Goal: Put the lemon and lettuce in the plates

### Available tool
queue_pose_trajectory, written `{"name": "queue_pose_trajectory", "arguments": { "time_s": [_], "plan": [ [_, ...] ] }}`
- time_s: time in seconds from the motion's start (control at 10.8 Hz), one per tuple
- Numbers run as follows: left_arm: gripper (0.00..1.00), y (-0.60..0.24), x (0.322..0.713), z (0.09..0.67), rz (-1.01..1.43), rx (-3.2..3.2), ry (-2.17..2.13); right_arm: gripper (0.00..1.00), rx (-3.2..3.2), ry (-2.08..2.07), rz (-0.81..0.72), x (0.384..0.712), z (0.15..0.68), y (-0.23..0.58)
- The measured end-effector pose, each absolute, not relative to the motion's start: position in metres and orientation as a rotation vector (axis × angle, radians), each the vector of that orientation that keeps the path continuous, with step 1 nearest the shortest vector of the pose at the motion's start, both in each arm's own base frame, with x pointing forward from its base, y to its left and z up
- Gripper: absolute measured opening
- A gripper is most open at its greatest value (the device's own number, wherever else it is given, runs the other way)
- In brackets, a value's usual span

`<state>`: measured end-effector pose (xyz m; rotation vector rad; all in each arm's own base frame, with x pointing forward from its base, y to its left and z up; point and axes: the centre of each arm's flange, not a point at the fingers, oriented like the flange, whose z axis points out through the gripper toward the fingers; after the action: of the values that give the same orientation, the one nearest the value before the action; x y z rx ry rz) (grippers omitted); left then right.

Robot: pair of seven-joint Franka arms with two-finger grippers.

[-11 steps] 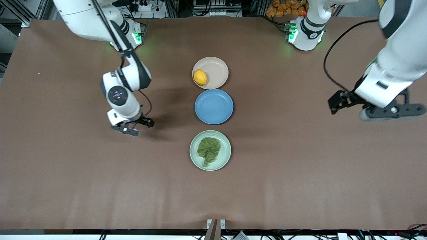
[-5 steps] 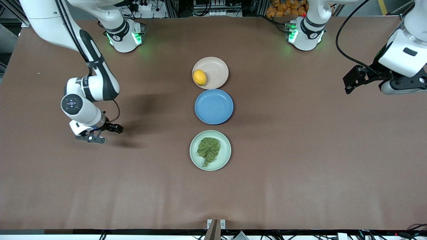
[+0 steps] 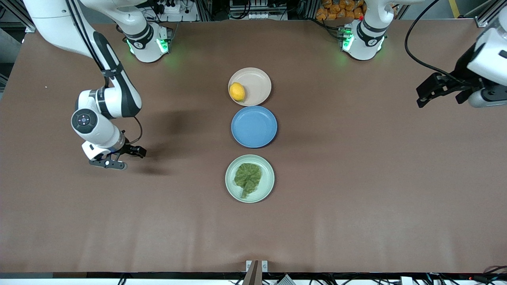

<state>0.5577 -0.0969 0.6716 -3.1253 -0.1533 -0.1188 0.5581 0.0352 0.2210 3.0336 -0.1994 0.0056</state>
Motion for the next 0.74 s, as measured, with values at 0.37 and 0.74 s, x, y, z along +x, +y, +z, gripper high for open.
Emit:
{"name": "queue_pose_trajectory", "arguments": {
  "time_s": [0.37, 0.74],
  "plan": [
    [1.00, -0.077, 0.561, 0.669, -0.102, -3.147, -0.215, 1.00, 3.073, -0.146, 0.107, 0.505, 0.220, 0.049],
    [1.00, -0.075, 0.561, 0.659, -0.068, -3.143, -0.219, 1.00, 3.087, -0.118, 0.135, 0.469, 0.247, 0.049]
  ]
}}
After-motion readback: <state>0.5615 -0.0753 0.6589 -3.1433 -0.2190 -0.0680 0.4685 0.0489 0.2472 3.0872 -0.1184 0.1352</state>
